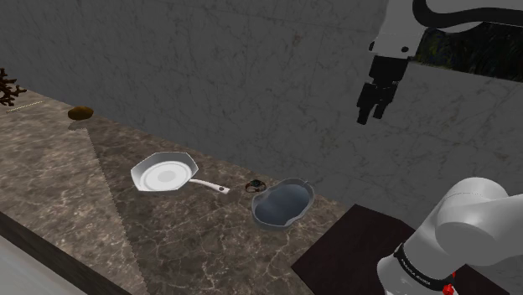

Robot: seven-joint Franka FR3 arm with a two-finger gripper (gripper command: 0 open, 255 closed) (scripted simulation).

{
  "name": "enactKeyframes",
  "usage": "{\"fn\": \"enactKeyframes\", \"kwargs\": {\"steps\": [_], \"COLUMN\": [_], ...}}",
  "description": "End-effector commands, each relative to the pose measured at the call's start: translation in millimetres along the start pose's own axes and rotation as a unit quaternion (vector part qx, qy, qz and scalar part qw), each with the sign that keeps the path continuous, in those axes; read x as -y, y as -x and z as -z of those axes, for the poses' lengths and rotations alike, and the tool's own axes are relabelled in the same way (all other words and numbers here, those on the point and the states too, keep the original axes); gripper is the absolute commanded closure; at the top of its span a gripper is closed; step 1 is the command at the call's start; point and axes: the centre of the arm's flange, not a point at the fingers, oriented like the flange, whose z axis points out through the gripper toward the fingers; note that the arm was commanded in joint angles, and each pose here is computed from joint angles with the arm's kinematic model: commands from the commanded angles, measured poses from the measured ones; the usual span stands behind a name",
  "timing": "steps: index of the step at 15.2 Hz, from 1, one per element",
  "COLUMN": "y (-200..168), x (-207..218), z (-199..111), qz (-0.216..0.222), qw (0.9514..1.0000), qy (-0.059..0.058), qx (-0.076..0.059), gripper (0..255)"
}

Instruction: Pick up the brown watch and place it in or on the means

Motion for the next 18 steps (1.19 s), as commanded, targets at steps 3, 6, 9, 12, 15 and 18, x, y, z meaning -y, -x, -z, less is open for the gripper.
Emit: {"fn": "enactKeyframes", "kwargs": {"steps": [3,6,9,12,15,18], "y": [-20.2,-50.1,-79.6,-108.6,-137.1,-165.1], "x": [1.7,5.1,9.5,14.8,21.2,28.6], "z": [-18.3,-46.0,-74.0,-102.4,-131.0,-160.0], "qz": [0.009,0.024,0.038,0.052,0.066,0.08], "qw": [0.9999,0.9997,0.9991,0.9983,0.9973,0.996], "qy": [-0.002,-0.005,-0.008,-0.011,-0.014,-0.017], "qx": [0.004,0.01,0.016,0.022,0.029,0.035], "gripper": [0,0,0,0,0,0]}}
